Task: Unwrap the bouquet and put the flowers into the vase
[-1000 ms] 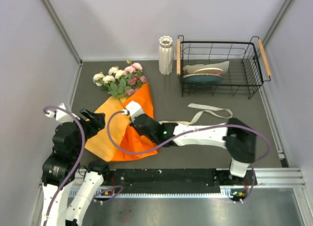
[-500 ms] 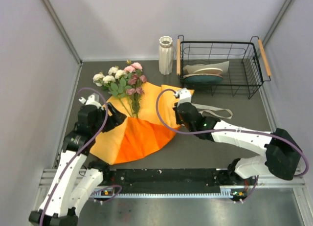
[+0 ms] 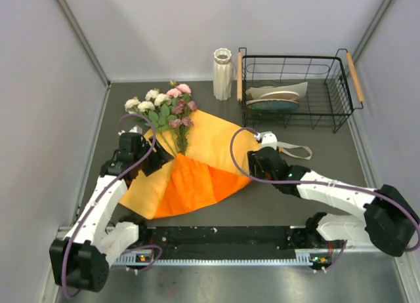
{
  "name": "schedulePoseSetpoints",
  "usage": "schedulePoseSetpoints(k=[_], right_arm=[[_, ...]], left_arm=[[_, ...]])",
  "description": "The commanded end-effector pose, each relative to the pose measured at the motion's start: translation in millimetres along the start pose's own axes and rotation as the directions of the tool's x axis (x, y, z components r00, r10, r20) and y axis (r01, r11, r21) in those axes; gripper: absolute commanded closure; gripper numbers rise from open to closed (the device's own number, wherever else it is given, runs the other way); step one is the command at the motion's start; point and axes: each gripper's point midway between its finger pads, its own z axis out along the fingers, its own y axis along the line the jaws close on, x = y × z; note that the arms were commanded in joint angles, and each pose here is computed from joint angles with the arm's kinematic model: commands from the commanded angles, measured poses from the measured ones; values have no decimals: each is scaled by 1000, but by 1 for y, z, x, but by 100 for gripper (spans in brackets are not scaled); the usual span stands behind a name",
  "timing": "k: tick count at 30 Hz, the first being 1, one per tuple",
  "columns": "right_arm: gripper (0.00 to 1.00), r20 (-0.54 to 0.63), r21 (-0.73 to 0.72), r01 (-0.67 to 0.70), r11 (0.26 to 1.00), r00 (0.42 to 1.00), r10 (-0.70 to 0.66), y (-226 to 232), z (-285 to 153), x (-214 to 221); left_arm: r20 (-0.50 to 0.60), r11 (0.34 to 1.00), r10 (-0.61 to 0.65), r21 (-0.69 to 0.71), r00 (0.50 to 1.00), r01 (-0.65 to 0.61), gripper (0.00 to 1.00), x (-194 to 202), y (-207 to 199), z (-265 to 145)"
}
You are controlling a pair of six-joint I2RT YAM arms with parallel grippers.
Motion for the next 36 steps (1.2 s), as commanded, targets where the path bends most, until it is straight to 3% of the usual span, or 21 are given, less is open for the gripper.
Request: schedulePoseSetpoints(k=[1, 4, 7, 12, 17, 21, 24, 26, 29, 30, 34, 36], right_arm=[[26, 23, -38, -20, 999, 1000, 21, -6, -20, -6], [17, 47, -69, 9, 998, 999, -6, -7, -34, -13], [14, 98, -123, 28, 992, 995, -16, 0, -49, -33], [13, 115, -269, 31, 963, 993, 1, 37, -61, -68], [13, 157, -362, 54, 931, 988, 4, 70, -66, -111], [13, 175, -339, 54, 939, 985, 7, 72, -69, -133], [11, 178, -224, 3, 975, 983, 38, 46, -71, -130], [11, 222, -82, -50, 995, 973, 68, 11, -79, -129], [10, 279, 19, -83, 996, 958, 74, -25, -99, -123], [10, 342, -4, -100, 995, 935, 95, -33, -120, -132], [2, 421, -119, -45, 992, 903, 92, -19, -137, -148], [2, 356, -225, -8, 974, 930, 89, 13, -120, -142]], left_arm=[[8, 996, -67, 66, 998, 66, 30, -12, -4, 18], [-66, 993, -95, 67, 993, 100, 28, -2, 3, 34], [-139, 994, -76, 64, 987, 86, 28, 7, 7, 48], [-299, 974, -60, 192, 952, 122, 30, 40, -4, 55], [-302, 931, 5, 348, 953, 106, 31, 61, -17, 33], [-245, 865, 69, 497, 967, 64, 27, 69, -35, -4], [-234, 820, 102, 570, 967, 51, 23, 78, -43, -23], [-274, 801, 103, 593, 956, 83, 20, 87, -44, -30], [-349, 800, 108, 587, 931, 127, 19, 103, -40, -30], [-374, 809, 108, 572, 921, 137, 19, 107, -38, -27], [-415, 813, 154, 569, 897, 123, 18, 122, -36, -32], [-419, 783, 192, 611, 887, 119, 17, 126, -44, -44]])
